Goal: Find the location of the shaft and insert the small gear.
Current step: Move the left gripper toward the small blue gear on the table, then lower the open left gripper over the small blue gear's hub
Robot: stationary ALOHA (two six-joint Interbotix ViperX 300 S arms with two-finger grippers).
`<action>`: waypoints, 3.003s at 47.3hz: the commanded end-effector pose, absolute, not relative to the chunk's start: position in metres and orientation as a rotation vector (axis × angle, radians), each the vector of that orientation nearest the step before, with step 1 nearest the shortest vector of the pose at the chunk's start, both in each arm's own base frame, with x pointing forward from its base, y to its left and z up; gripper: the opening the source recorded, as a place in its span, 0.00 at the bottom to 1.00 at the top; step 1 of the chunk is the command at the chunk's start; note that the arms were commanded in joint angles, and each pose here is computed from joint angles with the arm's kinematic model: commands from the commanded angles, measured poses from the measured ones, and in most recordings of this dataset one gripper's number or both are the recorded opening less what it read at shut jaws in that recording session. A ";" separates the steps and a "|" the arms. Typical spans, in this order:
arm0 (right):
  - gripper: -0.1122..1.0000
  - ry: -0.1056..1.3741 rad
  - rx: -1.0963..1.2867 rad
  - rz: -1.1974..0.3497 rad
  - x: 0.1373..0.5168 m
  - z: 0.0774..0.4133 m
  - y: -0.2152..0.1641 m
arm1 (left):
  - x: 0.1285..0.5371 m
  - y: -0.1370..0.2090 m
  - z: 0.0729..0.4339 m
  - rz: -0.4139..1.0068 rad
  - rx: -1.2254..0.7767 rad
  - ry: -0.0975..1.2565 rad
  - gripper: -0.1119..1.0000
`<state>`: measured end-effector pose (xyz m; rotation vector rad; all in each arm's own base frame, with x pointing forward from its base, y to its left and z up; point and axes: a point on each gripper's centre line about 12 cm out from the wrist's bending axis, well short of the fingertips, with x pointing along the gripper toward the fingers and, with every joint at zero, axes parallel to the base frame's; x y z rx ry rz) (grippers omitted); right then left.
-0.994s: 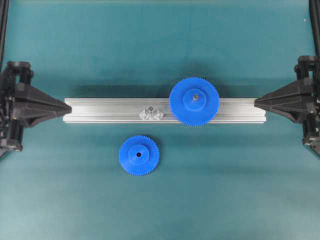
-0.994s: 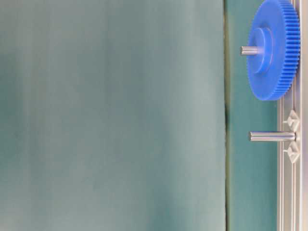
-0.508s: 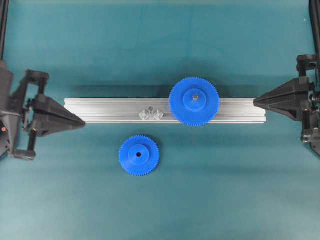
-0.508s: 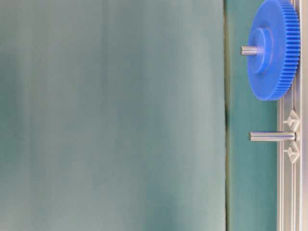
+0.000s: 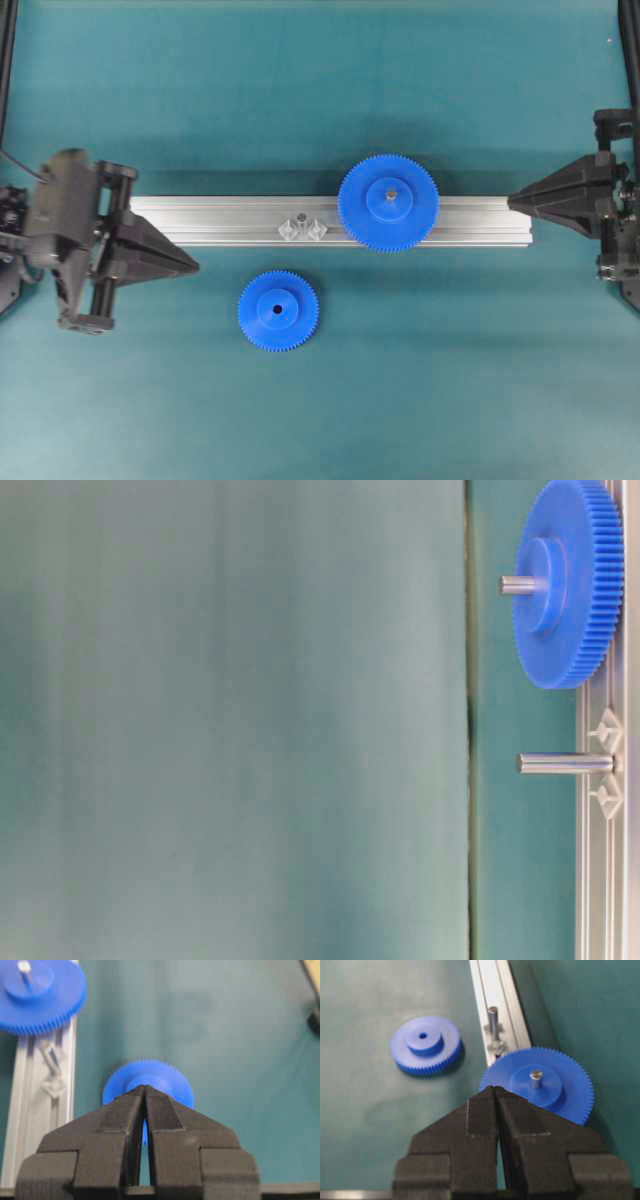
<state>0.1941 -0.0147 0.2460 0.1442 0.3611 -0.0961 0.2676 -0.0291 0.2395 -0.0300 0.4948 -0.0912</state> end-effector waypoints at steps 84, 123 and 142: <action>0.14 0.472 0.166 -0.132 0.191 0.222 -0.020 | 0.371 -0.049 0.200 -0.047 -0.079 0.927 0.12; 0.14 0.470 0.165 -0.133 0.188 0.218 -0.020 | 0.411 -0.054 0.176 -0.089 0.061 1.215 0.12; 0.14 0.473 0.166 -0.133 0.185 0.215 -0.019 | 0.416 -0.055 0.174 -0.091 0.064 1.218 0.12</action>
